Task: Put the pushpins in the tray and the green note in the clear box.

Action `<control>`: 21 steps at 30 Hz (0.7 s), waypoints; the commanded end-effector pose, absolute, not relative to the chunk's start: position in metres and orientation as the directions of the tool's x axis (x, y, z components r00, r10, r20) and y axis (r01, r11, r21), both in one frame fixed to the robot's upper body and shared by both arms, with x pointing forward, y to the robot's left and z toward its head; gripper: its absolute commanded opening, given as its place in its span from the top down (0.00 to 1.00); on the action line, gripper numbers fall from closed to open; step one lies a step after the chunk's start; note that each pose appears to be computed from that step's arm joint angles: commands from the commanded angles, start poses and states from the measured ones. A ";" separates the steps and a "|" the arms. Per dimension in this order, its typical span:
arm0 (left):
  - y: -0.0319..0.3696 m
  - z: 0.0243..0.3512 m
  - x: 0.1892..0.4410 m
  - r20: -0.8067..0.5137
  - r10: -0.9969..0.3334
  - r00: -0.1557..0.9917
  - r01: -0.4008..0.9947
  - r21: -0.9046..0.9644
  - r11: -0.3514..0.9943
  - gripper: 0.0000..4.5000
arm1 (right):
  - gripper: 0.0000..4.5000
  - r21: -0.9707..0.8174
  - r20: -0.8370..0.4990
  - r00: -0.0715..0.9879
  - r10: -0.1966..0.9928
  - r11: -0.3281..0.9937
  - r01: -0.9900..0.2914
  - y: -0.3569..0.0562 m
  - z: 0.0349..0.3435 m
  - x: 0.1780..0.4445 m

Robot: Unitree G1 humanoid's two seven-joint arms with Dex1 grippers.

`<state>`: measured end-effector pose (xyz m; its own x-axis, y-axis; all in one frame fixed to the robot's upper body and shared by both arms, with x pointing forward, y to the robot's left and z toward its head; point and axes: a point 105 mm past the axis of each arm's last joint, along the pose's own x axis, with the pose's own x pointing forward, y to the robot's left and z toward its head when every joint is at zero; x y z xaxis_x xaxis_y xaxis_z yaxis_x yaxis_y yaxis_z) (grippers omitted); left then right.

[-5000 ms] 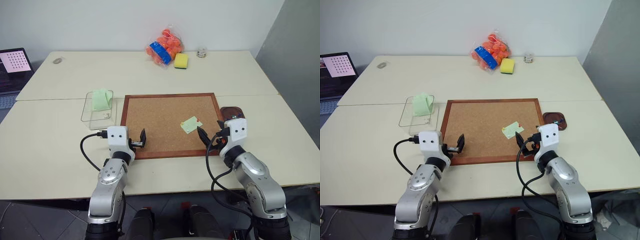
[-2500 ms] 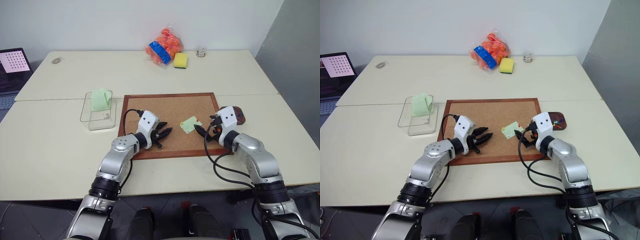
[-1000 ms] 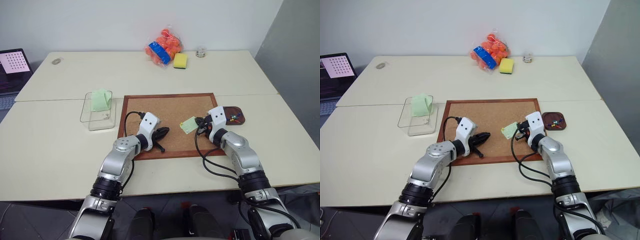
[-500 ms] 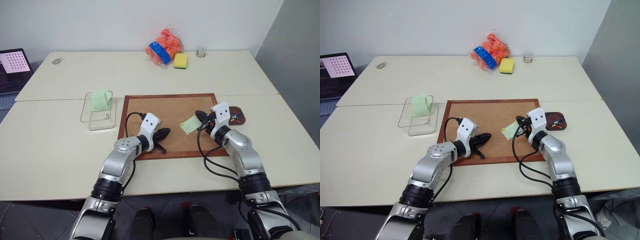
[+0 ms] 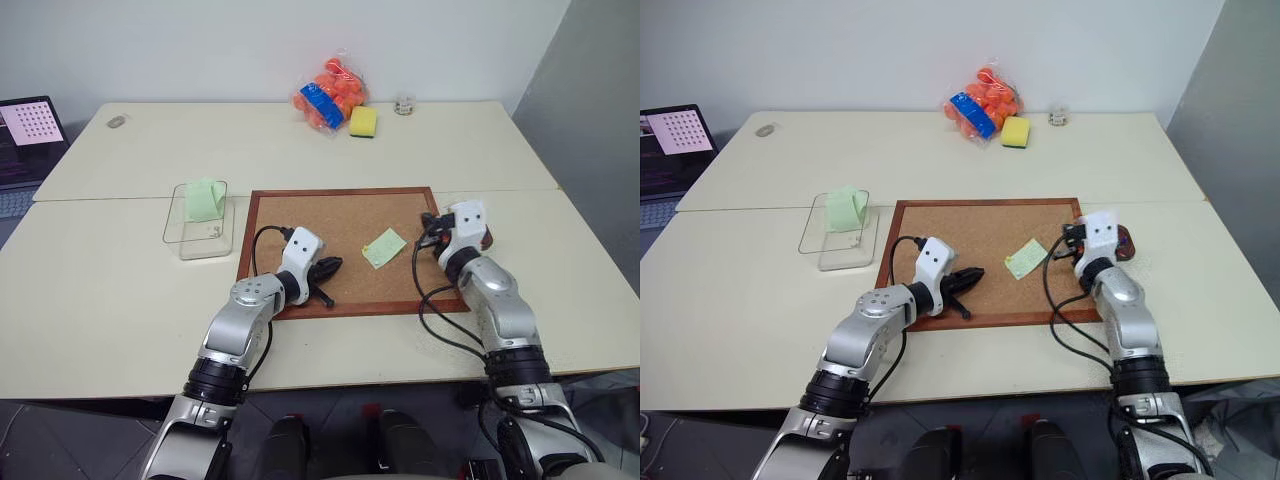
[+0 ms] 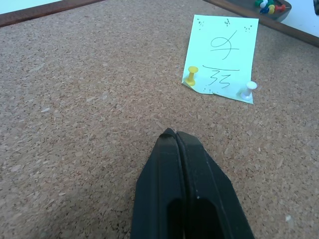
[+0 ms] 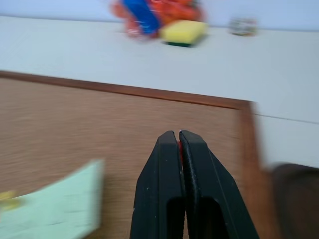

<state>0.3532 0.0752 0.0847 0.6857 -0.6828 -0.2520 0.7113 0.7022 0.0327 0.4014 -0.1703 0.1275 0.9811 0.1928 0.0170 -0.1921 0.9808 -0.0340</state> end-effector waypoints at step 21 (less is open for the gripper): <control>0.076 0.084 0.353 -0.254 -0.675 0.693 0.705 0.040 0.709 1.00 | 0.44 -0.057 0.009 0.999 -0.033 0.998 0.033 -0.227 0.134 0.420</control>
<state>0.3540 0.0760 0.0848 0.6923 -0.6765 -0.2512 0.7057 0.7074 0.0396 0.4165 -0.2211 0.1088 0.9970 -0.0132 -0.0767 0.0096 0.9989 -0.0467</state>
